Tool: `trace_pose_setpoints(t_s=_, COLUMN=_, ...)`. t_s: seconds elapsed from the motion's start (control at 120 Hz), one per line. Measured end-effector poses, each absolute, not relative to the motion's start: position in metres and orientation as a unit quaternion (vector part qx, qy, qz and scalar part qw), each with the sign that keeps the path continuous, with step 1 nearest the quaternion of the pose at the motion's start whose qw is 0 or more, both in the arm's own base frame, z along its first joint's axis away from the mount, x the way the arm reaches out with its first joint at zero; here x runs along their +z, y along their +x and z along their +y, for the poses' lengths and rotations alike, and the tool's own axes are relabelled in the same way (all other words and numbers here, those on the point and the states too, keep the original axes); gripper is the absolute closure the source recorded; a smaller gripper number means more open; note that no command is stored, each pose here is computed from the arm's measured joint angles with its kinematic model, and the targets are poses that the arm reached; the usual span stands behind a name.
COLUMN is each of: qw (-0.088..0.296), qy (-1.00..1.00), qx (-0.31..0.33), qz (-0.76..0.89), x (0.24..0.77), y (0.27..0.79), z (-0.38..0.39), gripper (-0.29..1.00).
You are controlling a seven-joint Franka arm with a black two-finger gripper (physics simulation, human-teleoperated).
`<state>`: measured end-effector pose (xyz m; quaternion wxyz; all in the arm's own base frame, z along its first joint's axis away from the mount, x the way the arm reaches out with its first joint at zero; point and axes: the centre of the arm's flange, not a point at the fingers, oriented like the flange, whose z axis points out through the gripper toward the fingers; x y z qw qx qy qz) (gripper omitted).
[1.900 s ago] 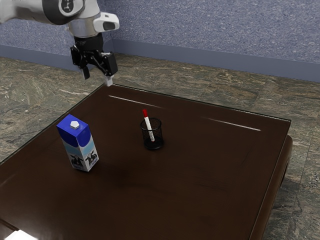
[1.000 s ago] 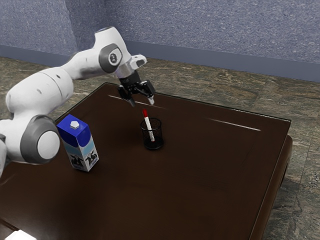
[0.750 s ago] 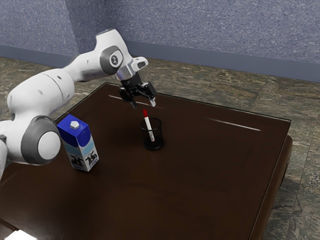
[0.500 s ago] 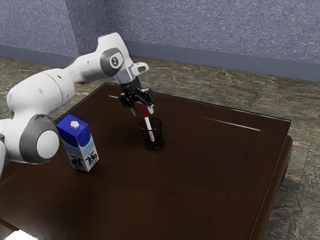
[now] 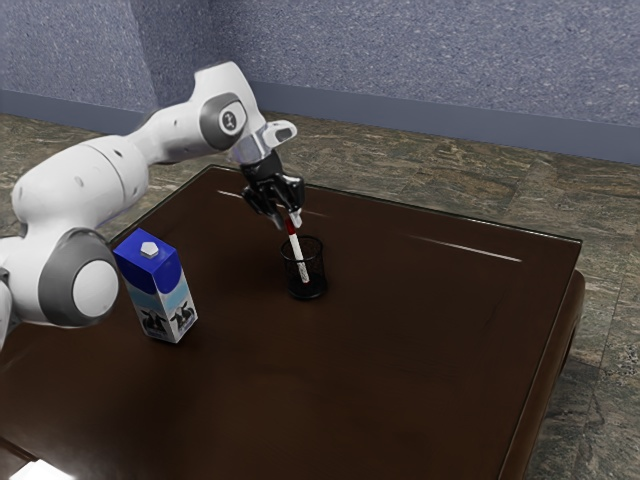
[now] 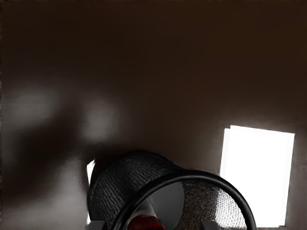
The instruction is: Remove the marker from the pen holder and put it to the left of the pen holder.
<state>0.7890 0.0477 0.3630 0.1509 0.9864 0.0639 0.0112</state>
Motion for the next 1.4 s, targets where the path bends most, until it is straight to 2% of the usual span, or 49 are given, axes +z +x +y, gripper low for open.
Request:
trace_pose_setpoints(t_s=0.383, qw=0.148, qy=0.986, qx=0.024, qz=0.067, x=0.364, y=0.791, z=0.048, gripper=0.73)
trace_pose_setpoints(t_s=0.45, qw=0.14, qy=0.987, qx=0.038, qz=0.064, x=0.389, y=0.789, z=0.05, gripper=0.75)
trace_pose_setpoints(t_s=0.617, qw=0.121, qy=0.987, qx=0.091, qz=0.051, x=0.503, y=0.768, z=0.049, gripper=0.77)
trace_pose_setpoints(t_s=0.75, qw=0.077, qy=0.993, qx=0.074, qz=0.051, x=0.523, y=0.754, z=0.061, gripper=0.78)
trace_pose_setpoints(t_s=0.867, qw=0.038, qy=0.997, qx=0.022, qz=0.069, x=0.503, y=0.744, z=0.087, gripper=0.79)
trace_pose_setpoints(t_s=0.942, qw=0.027, qy=0.997, qx=-0.013, qz=0.077, x=0.479, y=0.743, z=0.099, gripper=0.79)
trace_pose_setpoints(t_s=1.083, qw=0.025, qy=0.995, qx=-0.039, qz=0.083, x=0.444, y=0.753, z=0.111, gripper=0.79)
trace_pose_setpoints(t_s=1.4, qw=0.042, qy=0.982, qx=-0.153, qz=0.102, x=0.409, y=0.727, z=0.139, gripper=0.79)
